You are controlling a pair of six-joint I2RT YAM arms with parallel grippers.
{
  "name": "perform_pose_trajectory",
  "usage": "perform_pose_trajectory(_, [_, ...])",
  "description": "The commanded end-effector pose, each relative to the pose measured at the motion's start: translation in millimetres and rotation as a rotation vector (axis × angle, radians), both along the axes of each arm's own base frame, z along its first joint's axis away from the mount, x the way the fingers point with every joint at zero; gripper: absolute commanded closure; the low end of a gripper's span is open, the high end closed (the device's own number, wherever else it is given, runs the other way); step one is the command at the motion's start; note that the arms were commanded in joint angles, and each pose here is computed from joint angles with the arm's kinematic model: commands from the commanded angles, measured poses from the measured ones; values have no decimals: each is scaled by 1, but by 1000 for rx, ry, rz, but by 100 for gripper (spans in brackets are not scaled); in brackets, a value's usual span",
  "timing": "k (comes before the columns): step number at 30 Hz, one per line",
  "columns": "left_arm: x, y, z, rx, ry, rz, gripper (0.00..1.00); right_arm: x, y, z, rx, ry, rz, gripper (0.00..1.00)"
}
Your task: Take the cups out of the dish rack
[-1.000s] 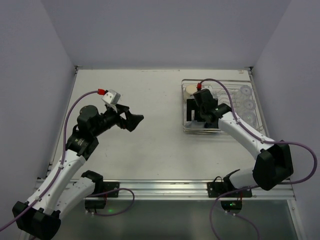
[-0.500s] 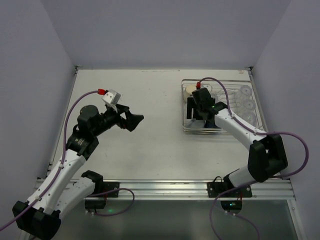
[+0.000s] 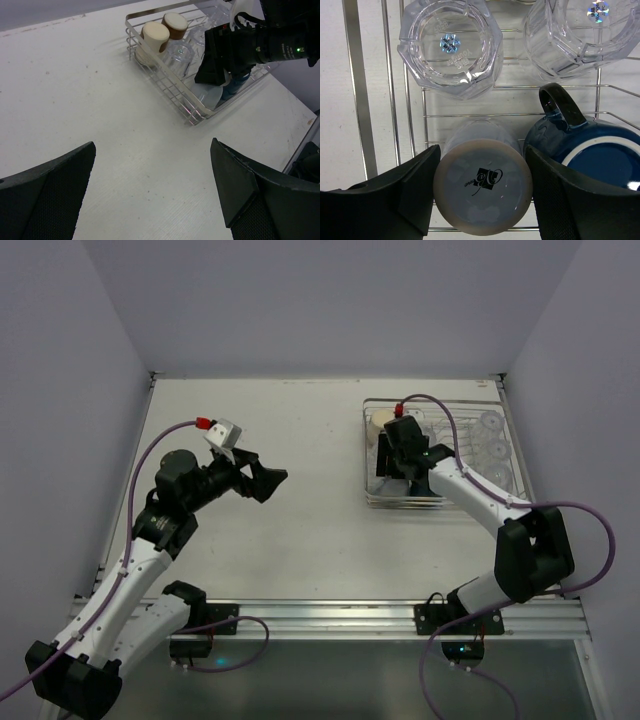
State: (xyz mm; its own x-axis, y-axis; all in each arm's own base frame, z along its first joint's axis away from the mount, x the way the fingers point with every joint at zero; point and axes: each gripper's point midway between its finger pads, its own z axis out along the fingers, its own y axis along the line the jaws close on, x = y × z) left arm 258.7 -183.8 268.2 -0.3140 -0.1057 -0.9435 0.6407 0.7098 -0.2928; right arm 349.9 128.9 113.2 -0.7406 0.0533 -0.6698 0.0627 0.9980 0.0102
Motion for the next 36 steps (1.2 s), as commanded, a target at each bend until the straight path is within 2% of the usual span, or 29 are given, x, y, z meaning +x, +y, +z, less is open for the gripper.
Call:
perform_pose_trajectory(1, [2,3,6,-12,7,22,0,9,-4,16,8,-84,-48,50])
perform_pose_trajectory(3, [2,3,6,-12,7,23,0,9,-6,25,15,-111,-54,66])
perform_pose_trajectory(5, [3,3,6,-12,11,25,0,10,-7,32,22,-137,-60,70])
perform_pose_trajectory(6, [4,3,5,-12,13,27,0,10,-8,41,33,-162,-62,76])
perform_pose_trajectory(8, [4,2,4,-12,20,21,0,12,-7,55,57,-204,-62,77])
perform_pose_trajectory(10, [4,1,3,-16,28,18,0,12,-6,74,84,-258,-59,83])
perform_pose_trajectory(21, [2,-19,-1,-84,106,-79,0,9,-4,123,192,-396,-63,91])
perform_pose_trajectory(27, [-14,-51,10,-257,195,-258,0,4,4,150,360,-469,-41,96])
perform_pose_trajectory(28, [-18,-55,1,-273,227,-284,0,4,6,153,397,-471,-27,96])
perform_pose_trajectory(36, [-28,-92,13,-397,210,-386,14,-5,14,190,650,-563,-22,98])
